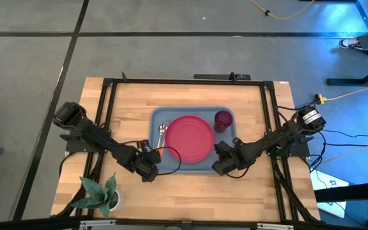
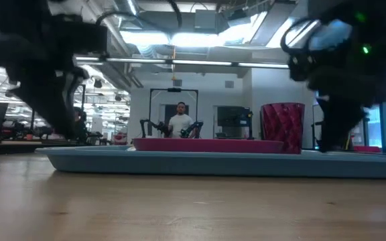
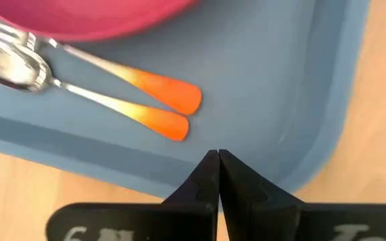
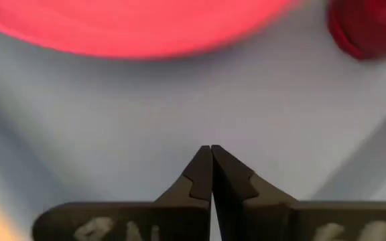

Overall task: Pick and place plate/cup/fork/spoon on tray
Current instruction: Return to Home Position

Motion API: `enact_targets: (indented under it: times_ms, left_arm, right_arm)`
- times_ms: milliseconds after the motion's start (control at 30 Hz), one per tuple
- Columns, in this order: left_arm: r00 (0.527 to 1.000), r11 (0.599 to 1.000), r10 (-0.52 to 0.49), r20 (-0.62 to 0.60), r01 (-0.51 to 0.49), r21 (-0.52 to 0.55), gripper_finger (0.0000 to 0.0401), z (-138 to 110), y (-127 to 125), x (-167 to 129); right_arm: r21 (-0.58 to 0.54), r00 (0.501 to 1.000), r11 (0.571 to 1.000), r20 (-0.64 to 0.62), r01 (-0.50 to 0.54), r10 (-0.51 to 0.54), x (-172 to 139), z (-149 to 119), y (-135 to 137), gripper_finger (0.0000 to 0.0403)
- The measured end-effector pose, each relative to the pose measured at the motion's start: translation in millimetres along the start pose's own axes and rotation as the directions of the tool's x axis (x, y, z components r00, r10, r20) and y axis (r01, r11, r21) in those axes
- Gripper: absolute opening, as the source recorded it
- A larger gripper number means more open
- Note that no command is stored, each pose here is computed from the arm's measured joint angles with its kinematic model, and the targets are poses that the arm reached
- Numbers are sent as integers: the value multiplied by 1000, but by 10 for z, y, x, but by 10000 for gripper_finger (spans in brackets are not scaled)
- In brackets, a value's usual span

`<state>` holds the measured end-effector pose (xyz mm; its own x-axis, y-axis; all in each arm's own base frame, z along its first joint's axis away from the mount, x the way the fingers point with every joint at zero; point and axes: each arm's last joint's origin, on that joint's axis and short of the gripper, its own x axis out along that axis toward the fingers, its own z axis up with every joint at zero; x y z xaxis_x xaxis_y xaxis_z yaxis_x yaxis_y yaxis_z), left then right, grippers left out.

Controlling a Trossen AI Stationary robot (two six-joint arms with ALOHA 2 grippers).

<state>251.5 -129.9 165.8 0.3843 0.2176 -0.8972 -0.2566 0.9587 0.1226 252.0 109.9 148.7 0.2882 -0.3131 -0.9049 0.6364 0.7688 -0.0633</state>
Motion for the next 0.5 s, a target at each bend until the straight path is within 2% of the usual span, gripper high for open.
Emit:
enact_targets:
  times_ms: [100, 233, 500]
  left_arm:
    - [999, 1000, 22, 45, -22, -5, 0, 18, 85, -155]
    - [990, 999, 37, 139, -33, -29, 0, 46, 243, -445]
    - [937, 1000, 6, 350, -14, 22, 0, 23, 591, -1053]
  right_arm:
    - [-59, 999, 998, 27, -20, 22, -153, 103, 44, 4]
    - [-109, 989, 994, 140, -20, 36, -445, 266, 36, 4]
    - [-111, 962, 994, 274, 22, 9, -847, 363, -251, 4]
